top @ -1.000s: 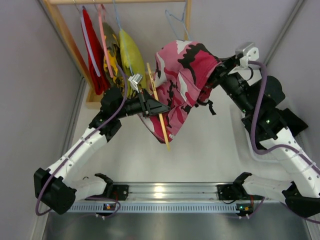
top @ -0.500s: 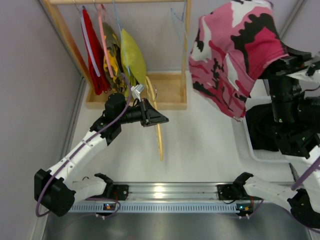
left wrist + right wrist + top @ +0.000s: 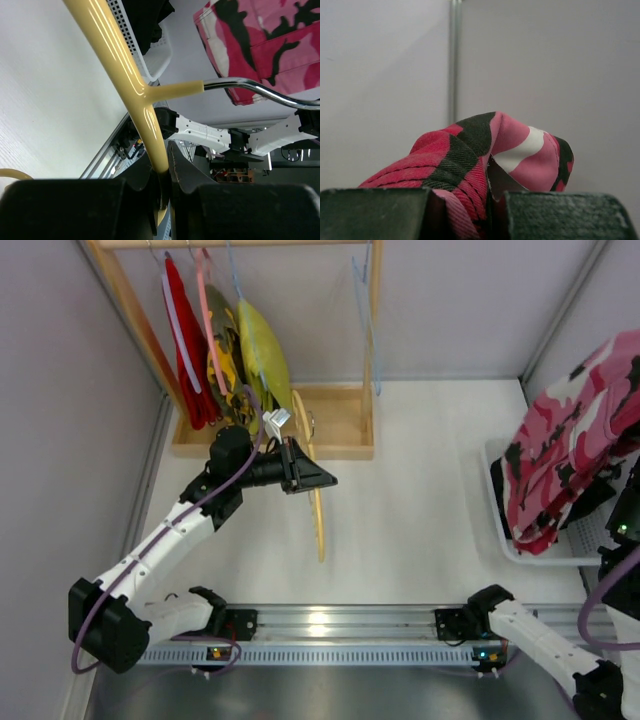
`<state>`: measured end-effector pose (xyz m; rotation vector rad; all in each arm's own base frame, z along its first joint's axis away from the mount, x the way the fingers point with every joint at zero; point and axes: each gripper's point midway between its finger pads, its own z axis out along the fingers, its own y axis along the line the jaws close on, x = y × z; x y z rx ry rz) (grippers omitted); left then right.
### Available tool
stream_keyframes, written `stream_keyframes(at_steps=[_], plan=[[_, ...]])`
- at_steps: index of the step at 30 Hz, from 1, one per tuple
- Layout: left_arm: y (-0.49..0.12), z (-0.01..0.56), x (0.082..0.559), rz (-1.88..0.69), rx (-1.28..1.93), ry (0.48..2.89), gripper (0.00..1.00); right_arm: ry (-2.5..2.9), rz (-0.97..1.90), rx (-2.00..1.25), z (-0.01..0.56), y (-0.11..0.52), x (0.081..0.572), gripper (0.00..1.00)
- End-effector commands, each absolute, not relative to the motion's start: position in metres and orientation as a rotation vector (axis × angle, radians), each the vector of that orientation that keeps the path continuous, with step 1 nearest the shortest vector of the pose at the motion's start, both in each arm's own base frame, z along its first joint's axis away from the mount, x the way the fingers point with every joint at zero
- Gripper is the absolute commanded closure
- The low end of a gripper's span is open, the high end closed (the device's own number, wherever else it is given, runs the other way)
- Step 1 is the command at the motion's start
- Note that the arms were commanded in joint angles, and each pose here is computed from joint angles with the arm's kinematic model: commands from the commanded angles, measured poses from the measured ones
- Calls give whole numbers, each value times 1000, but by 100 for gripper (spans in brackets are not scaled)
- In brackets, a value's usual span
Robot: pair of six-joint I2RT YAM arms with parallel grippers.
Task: Remove the trousers from the hanger
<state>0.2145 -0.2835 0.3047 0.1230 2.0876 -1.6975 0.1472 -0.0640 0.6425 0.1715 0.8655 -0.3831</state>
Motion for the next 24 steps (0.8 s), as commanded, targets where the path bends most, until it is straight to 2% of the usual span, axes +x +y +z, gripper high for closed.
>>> stream_keyframes(at_steps=[1,7,11,15,24], plan=[[-282,346,211,-1711,243,1934,100,938,-598,328,628,-113,108,100],[-283,363,213,-1702,277,1887,100,1061,-869,415,588,-142,84,100],[-283,390,215,-1702,289,1824,100,1170,-1052,400,561,-150,86,100],[-282,407,212,-1717,294,1790,100,1297,-1232,328,512,-155,112,100],[-274,440,196,-1775,291,1685,100,1320,-1382,310,492,-171,149,100]])
